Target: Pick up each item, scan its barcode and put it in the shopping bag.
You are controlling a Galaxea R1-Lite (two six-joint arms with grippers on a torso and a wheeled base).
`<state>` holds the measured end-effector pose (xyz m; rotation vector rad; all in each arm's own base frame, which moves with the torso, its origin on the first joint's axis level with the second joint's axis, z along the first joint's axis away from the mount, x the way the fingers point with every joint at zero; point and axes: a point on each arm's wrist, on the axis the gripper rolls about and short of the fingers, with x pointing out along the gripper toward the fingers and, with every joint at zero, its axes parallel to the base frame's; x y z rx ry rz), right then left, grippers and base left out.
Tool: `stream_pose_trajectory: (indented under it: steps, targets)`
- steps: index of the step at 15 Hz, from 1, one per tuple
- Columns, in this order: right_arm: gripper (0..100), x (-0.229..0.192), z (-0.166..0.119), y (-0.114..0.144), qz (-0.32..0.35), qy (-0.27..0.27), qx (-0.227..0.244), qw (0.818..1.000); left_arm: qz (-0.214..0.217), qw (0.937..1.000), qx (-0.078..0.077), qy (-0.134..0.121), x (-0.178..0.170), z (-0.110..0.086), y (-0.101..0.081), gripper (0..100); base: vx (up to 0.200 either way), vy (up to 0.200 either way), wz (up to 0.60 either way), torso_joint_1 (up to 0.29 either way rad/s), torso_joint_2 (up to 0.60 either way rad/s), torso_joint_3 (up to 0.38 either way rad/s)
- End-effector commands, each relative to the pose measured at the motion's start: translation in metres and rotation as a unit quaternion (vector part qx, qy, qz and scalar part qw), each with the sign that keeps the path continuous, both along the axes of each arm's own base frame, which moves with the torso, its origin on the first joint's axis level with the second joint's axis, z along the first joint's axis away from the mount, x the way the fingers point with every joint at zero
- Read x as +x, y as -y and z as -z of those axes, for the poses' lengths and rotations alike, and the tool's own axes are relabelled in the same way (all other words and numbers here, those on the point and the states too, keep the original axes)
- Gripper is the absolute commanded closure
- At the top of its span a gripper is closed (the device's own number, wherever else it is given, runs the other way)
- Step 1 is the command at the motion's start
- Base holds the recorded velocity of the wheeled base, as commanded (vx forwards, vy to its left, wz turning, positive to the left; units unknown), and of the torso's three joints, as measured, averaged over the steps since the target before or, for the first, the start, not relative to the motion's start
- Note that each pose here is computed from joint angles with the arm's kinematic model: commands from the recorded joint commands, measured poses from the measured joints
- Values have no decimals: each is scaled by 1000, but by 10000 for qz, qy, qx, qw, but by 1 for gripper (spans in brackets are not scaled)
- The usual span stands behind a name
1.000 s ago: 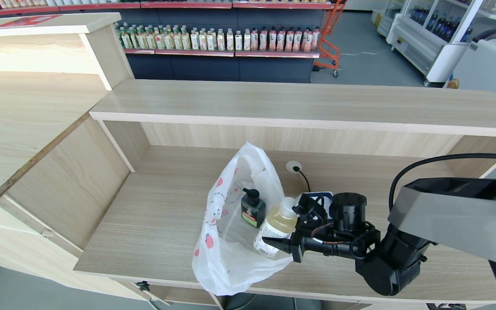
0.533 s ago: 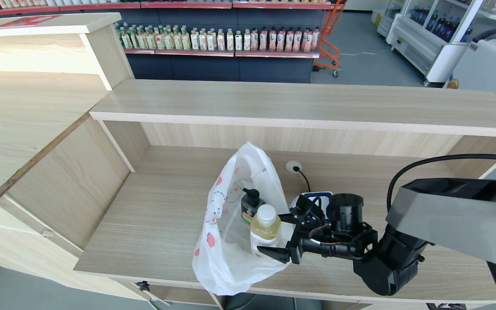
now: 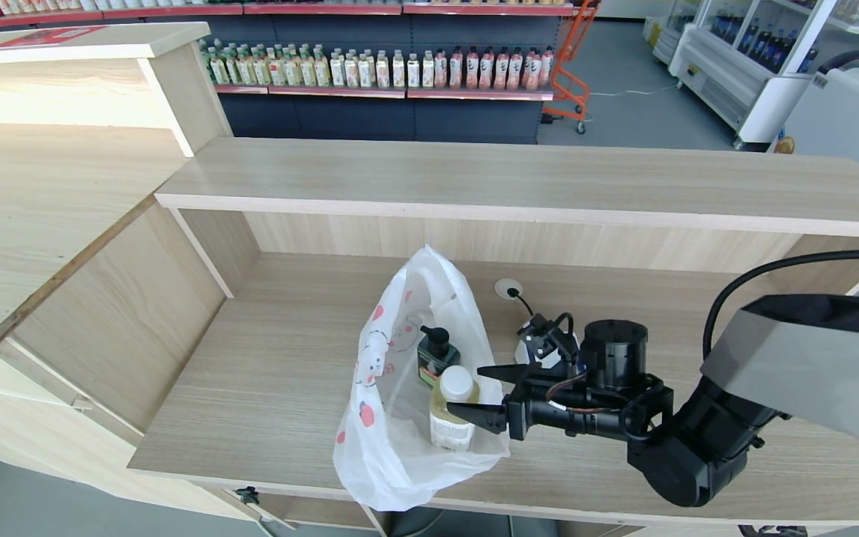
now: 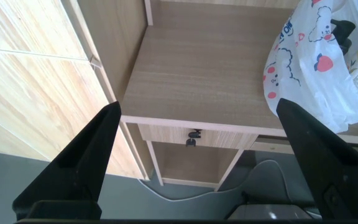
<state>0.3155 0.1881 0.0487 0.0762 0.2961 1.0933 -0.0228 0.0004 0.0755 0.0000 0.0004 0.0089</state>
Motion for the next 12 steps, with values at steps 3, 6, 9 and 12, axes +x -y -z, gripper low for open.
stream_pose_trajectory:
  steps: [3, 6, 9, 12]
  targets:
    - [0, -10, -39, 7, 182, -428, 651, 9968, -1, 10000, 0, 2, 0, 0, 0, 0, 0, 0, 0, 0, 0, 0]
    - [0, -12, -62, 20, 391, -684, 1060, 9912, -1, 10000, 0, 2, 0, 0, 0, 0, 0, 0, 0, 0, 0, 0]
    - [0, -17, -84, 42, 626, -507, 1260, 9888, -1, 10000, 0, 2, 0, 0, 0, 0, 0, 0, 0, 0, 0, 0]
    - [0, -66, -137, 75, 763, -136, 1420, 9868, -1, 10000, 0, 2, 0, 0, 0, 0, 0, 0, 0, 0, 0, 0]
